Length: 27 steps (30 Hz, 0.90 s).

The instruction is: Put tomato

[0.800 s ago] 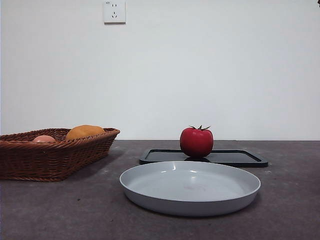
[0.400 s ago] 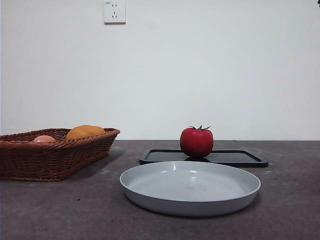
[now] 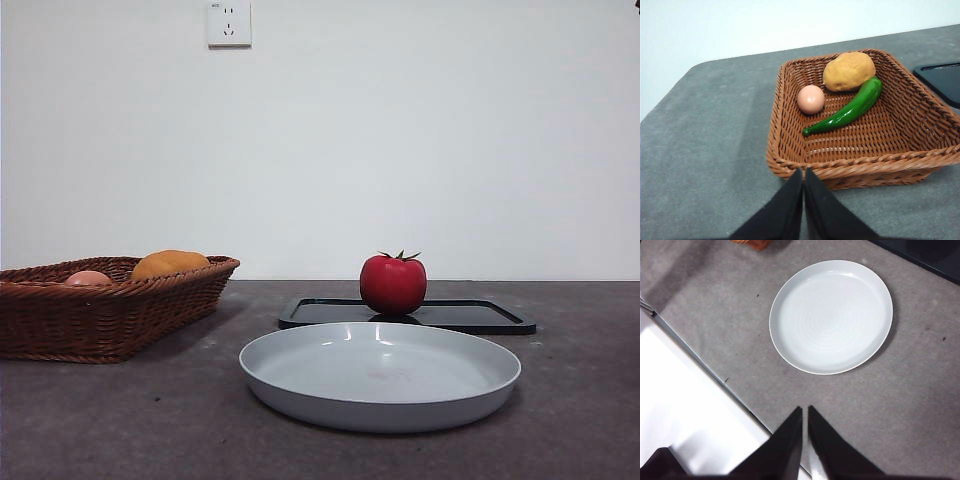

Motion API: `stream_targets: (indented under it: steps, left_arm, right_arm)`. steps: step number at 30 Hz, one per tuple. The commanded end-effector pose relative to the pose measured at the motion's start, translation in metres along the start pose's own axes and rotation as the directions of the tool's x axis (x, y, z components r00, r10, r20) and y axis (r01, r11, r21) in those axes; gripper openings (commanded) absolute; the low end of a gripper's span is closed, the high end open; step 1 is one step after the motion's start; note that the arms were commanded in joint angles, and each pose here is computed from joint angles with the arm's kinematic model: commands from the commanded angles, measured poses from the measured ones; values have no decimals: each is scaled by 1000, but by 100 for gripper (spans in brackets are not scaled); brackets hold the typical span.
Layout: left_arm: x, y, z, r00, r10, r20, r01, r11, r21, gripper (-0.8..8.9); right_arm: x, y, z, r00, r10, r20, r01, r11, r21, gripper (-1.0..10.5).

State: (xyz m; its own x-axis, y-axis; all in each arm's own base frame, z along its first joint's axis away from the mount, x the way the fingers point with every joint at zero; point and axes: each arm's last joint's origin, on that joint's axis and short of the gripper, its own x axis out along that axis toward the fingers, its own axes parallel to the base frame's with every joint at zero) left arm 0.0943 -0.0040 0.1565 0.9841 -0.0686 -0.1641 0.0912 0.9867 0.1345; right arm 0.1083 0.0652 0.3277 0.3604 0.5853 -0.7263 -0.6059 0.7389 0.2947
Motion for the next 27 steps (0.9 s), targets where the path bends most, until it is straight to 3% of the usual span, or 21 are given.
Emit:
stream_targets:
  steps: [1,13,17,20,27]
  left_arm:
    - [0,-1,-6,999,-8,-45,8,1000,-9,7]
    - [0,-1,-6,999,-8,-45,8,1000,-9,7]
    - [0,-1,-6,999,-8,-45,8,1000,-9,7]
    - [0,-1,-6,999,-9,-45,8,1000,-9,7]
    - [0,-1,-6,999,-9,-45,8,1000,-9,7]
  right_arm:
    - [0,1,2,1000,8,6,-8,1000,-2,7]
    - [-2,1,1,1000,3,12,-3,1000,1,7]
    - [-17,-3,-2,989,-59,132,66,997,-49,7]
    - [-32,-9,-5,939,-136,315,147,989,-11,7]
    - [-29,-27,-36,740,-299,603,339,939,50,6]
